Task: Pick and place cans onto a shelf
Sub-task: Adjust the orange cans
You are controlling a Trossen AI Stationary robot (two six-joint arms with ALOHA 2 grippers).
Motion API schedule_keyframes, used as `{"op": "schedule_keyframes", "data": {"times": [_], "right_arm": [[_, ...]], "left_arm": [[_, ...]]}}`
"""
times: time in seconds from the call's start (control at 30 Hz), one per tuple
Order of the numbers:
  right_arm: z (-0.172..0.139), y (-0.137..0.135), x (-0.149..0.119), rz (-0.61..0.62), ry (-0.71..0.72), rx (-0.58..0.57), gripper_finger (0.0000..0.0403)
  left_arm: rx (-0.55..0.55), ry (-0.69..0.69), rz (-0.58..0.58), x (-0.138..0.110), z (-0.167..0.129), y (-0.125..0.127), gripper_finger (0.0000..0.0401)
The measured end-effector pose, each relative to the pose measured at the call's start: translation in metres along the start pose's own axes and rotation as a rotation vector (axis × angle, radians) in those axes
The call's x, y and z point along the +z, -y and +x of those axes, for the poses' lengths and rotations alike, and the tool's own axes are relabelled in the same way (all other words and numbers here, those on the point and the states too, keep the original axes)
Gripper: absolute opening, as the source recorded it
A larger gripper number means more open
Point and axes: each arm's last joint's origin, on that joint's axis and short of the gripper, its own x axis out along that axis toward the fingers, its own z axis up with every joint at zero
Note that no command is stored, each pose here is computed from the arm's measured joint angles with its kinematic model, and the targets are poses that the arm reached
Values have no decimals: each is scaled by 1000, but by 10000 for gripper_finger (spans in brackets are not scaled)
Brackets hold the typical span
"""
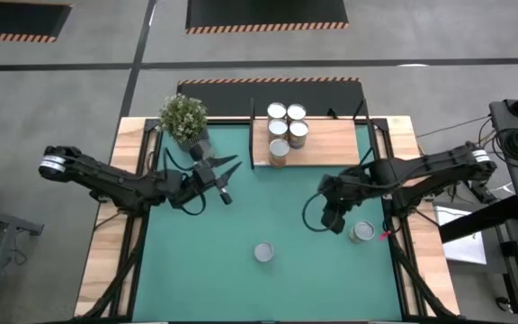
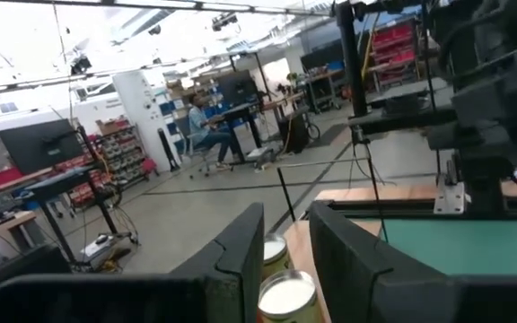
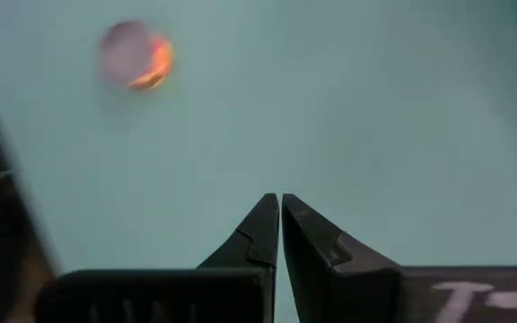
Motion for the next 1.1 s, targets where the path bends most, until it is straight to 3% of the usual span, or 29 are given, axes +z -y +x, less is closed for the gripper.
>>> {"op": "schedule_keyframes", "data": {"times": [0.23,0.43,0.67,0.77,0.97,1.1], "right_arm": [[12,9,16,-203,154,-282,9],[14,36,54,-302,265,-314,9],[1,99,98,-335,419,-418,9],[0,126,114,-365,470,-400,9],[14,172,133,-469,479,-260,9],[25,192,138,-451,456,-265,9]], "left_arm": [[-39,-97,92,9,11,8,75],[-53,-128,125,12,18,14,75],[-52,-132,130,9,16,13,75],[-49,-129,127,10,16,12,75],[-47,-133,129,9,16,12,75],[-48,-138,132,9,16,12,75]]}}
